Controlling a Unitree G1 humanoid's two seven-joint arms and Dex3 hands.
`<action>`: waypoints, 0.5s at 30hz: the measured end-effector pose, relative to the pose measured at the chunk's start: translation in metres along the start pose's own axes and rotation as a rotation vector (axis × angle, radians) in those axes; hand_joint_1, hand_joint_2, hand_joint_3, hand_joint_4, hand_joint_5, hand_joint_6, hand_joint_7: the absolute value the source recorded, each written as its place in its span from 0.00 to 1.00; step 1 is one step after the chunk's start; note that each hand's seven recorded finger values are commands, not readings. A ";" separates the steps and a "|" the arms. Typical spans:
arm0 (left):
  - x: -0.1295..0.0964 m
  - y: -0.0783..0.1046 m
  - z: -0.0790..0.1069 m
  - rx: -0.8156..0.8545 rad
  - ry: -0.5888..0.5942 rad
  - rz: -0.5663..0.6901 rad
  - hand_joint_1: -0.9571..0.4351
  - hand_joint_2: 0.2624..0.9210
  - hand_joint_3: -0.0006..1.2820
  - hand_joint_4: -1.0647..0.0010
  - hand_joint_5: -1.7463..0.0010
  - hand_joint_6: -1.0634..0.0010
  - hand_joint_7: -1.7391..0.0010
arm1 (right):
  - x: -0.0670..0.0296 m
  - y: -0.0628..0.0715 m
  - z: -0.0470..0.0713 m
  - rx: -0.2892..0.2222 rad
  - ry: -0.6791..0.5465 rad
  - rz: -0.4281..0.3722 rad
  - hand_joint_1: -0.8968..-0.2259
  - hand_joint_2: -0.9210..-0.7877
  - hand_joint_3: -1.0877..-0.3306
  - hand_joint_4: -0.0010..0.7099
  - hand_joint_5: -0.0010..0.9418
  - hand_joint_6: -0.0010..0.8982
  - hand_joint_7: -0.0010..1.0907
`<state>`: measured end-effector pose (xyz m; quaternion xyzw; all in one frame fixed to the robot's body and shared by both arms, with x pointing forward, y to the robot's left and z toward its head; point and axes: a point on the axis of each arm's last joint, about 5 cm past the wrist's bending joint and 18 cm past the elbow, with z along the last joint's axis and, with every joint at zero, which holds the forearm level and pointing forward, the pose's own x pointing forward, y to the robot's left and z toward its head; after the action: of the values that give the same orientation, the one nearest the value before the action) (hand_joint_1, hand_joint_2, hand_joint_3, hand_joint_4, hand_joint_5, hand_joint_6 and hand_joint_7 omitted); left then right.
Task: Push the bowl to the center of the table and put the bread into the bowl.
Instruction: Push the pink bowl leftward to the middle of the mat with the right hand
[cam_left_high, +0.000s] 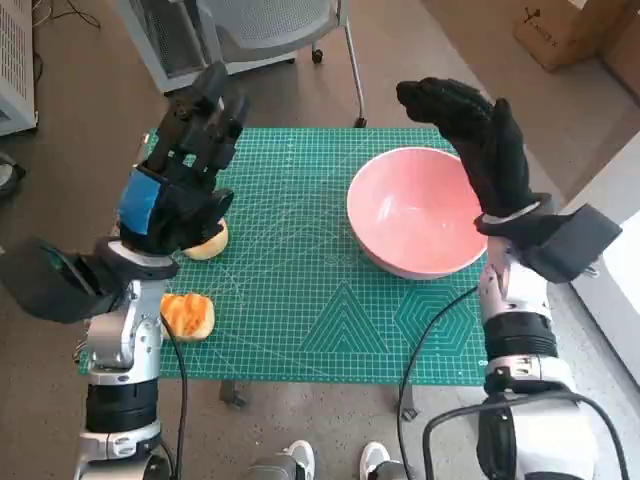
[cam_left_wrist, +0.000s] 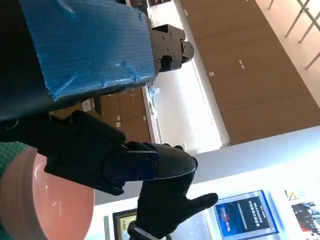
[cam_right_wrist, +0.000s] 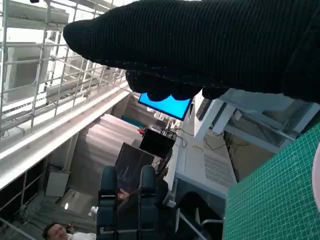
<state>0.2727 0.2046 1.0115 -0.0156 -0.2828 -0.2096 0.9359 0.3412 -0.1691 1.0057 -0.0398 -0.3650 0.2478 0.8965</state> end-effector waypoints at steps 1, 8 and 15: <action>0.000 0.000 0.000 0.002 0.001 0.002 0.29 0.92 0.33 1.00 1.00 1.00 0.90 | 0.0000 0.000 0.000 0.000 0.000 0.000 0.30 0.00 0.52 0.26 0.00 0.39 0.01; 0.000 0.000 0.000 0.034 0.013 0.012 0.26 0.93 0.33 1.00 1.00 1.00 0.90 | 0.0000 0.000 0.000 0.000 0.000 0.000 0.29 0.00 0.52 0.26 0.00 0.39 0.01; 0.000 0.000 0.001 0.041 0.014 0.022 0.25 0.93 0.33 1.00 1.00 1.00 0.89 | 0.0001 0.000 0.000 0.000 -0.001 -0.001 0.29 0.00 0.52 0.26 0.00 0.39 0.01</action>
<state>0.2724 0.2044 1.0121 0.0020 -0.2801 -0.1936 0.9402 0.3411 -0.1691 1.0058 -0.0396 -0.3653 0.2471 0.8966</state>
